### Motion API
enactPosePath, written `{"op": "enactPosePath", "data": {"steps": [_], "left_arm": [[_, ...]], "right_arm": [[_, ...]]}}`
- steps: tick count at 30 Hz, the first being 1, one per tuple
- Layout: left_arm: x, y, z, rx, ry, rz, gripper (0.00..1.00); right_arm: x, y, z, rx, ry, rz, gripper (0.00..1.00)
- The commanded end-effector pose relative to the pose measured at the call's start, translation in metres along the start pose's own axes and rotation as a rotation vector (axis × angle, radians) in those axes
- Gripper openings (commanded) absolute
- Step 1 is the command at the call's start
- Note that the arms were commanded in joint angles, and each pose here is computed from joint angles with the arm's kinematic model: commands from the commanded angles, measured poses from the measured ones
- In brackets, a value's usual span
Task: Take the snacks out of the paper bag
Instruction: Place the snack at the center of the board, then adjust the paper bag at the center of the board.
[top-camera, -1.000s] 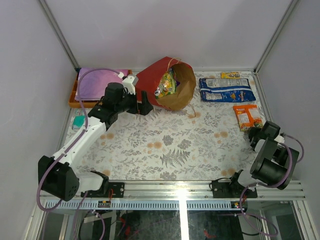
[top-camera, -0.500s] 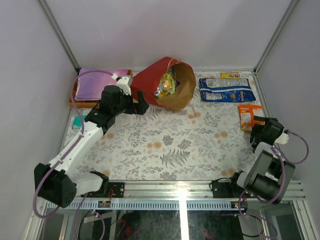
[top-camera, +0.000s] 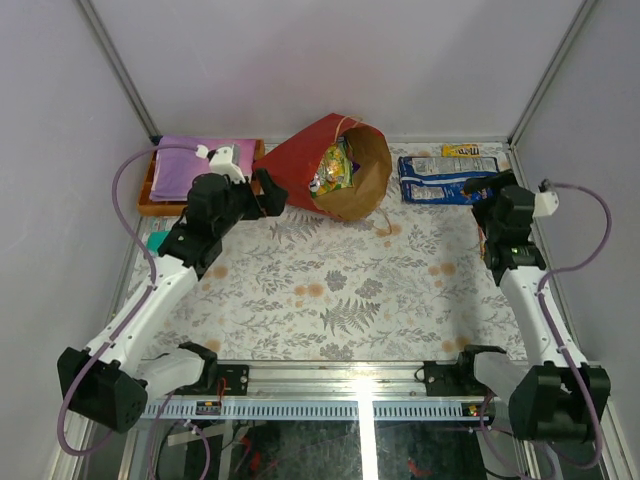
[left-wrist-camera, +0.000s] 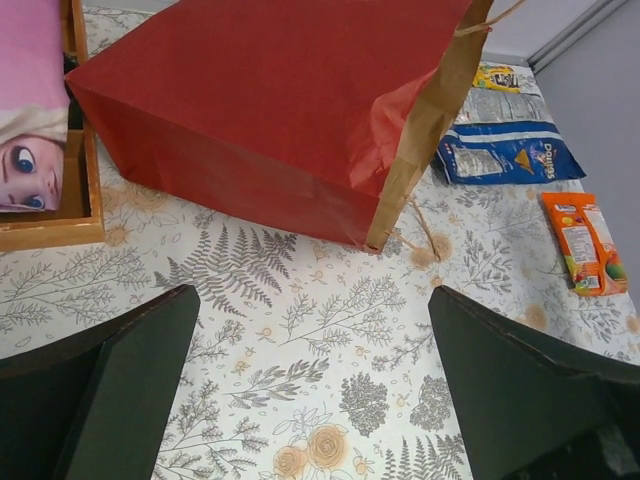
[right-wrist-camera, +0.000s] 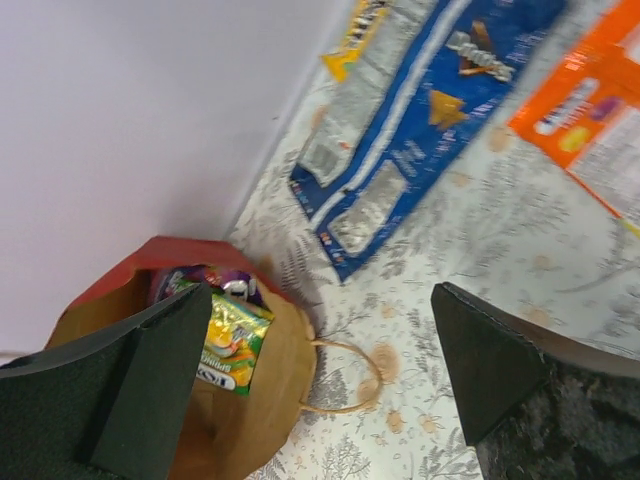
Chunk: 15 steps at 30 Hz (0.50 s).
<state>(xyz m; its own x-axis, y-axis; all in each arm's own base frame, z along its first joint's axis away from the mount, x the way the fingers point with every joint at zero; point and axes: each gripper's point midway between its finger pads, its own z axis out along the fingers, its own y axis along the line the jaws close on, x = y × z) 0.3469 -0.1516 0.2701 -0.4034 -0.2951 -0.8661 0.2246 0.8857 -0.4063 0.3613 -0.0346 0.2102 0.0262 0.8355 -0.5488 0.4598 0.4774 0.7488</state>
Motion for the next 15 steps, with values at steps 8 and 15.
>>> {"op": "enactPosePath", "data": {"steps": [8,15], "left_arm": [[-0.026,-0.078,0.012,0.383,0.135,0.134,1.0],[0.011,-0.12,-0.043,0.831,0.34,0.402,1.0]], "right_arm": [[0.08,0.133,-0.007,-0.235,0.093,-0.43,0.99],[0.126,0.161,0.001,-0.314,0.203,-0.541,0.99]]}}
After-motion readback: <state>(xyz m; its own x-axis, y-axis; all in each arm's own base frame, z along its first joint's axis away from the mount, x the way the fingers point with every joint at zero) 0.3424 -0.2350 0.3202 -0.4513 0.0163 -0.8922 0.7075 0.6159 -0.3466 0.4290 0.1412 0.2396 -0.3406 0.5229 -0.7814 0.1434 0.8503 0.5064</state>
